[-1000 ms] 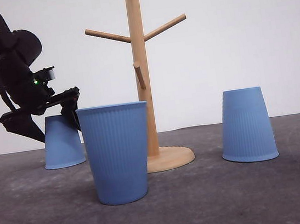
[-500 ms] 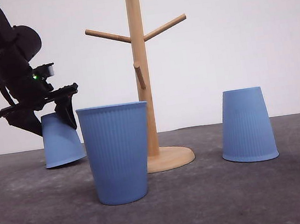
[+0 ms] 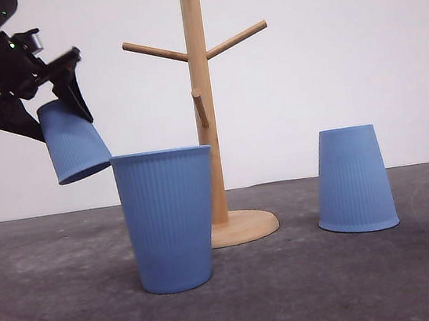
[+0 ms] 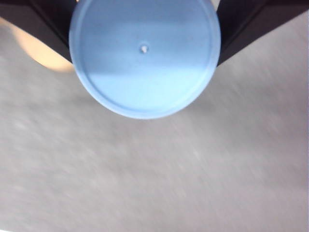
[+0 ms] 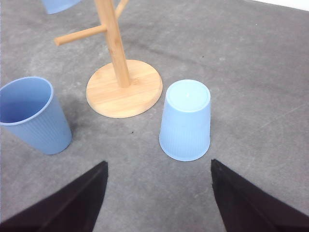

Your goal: Place three cups

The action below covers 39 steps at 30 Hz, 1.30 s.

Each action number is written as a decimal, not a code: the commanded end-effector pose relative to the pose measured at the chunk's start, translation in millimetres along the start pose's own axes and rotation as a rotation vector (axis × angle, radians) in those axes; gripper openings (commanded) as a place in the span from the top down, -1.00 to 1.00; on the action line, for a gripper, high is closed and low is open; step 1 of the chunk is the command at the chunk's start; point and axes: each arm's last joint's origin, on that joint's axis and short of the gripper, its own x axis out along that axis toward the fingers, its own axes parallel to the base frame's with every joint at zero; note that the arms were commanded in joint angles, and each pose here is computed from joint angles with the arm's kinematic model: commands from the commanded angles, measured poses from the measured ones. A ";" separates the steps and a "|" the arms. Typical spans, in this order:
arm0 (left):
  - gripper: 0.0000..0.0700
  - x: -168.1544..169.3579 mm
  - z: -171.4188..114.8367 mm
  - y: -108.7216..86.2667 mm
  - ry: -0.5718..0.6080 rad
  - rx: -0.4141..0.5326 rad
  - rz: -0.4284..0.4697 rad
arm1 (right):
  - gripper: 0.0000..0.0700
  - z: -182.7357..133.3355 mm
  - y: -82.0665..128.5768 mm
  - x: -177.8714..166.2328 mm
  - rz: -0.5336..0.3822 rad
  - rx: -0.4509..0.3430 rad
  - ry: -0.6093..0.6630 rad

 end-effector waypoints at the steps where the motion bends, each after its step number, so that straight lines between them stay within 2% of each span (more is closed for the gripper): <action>1: -0.10 -9.6 5.1 -3.2 -0.025 -0.019 -0.037 | -0.23 5.5 1.1 -2.6 0.001 -0.015 -0.023; 7: -0.10 -30.2 -4.6 0.2 -0.002 -0.059 -0.086 | -0.23 5.5 1.1 -2.6 0.001 -0.016 -0.023; 11: -0.10 -42.1 -17.6 8.0 -0.031 -0.120 -0.135 | -0.23 5.5 1.0 -2.6 0.001 -0.016 -0.024; 15: -0.10 -52.2 -36.4 12.2 -0.103 -0.208 -0.206 | -0.23 5.5 1.1 -2.6 0.001 -0.015 -0.024; 19: -0.10 -60.2 -53.5 11.8 -0.224 -0.341 -0.284 | -0.23 5.5 1.1 -2.6 0.001 -0.015 -0.023; 24: -0.10 -70.5 -60.4 8.0 -0.342 -0.461 -0.359 | -0.23 5.6 1.1 -2.6 0.002 -0.016 -0.024; 30: -0.10 -81.3 -51.7 -2.2 -0.423 -0.473 -0.448 | -0.23 5.6 1.0 -2.5 0.001 -0.015 -0.024; 39: -0.10 -71.8 -56.1 -33.5 -0.369 -0.404 -0.533 | -0.23 5.6 1.1 -2.5 0.002 -0.016 -0.024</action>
